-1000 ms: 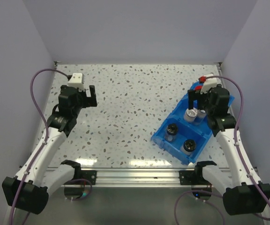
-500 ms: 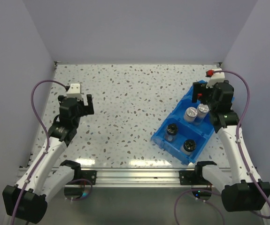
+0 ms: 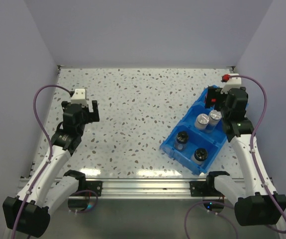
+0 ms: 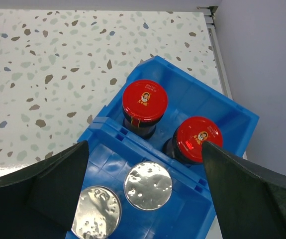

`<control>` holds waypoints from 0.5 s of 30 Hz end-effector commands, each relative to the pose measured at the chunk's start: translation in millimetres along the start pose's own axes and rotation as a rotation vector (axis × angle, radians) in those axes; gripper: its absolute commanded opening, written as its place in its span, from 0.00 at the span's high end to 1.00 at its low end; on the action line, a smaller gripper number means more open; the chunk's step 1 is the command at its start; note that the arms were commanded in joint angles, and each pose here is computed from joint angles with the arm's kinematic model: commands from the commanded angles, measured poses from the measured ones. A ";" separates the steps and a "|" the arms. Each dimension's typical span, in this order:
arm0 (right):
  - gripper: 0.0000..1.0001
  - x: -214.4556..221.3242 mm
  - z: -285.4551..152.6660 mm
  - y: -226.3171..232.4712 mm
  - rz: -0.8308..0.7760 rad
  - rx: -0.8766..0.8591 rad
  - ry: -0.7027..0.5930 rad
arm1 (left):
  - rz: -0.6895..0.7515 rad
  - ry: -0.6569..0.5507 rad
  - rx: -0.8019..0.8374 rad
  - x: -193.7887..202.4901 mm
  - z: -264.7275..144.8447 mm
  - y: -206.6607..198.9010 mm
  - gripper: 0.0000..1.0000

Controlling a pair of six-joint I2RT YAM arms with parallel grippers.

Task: Organize the condiment bottles

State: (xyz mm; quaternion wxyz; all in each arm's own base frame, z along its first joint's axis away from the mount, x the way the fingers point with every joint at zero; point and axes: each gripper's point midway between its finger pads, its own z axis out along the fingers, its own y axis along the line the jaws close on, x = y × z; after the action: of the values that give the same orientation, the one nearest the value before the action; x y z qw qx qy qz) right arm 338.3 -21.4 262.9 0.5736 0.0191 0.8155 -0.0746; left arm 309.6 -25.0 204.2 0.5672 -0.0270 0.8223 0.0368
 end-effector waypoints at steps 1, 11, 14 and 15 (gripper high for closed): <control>0.01 -16.6 -5.3 -9.4 0.024 0.044 -0.069 | -0.008 -0.060 -0.003 -17.3 0.7 0.2 0.00; 0.01 -16.4 -5.9 -13.3 0.045 0.060 -0.074 | -0.008 -0.059 0.008 -16.9 0.2 -1.3 0.00; 0.01 -16.1 -5.7 -13.4 0.048 0.062 -0.074 | -0.009 -0.059 0.009 -16.8 0.2 -1.6 0.00; 0.01 -16.4 -5.7 -14.3 0.051 0.066 -0.076 | -0.008 -0.059 0.008 -16.9 0.2 -1.3 0.00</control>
State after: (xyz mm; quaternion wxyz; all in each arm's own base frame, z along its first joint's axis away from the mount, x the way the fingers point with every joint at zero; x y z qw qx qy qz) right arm 336.8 -27.0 266.7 0.5806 0.0330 0.8094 -0.0814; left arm 309.6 -25.3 204.2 0.5671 -0.0256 0.8224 0.0367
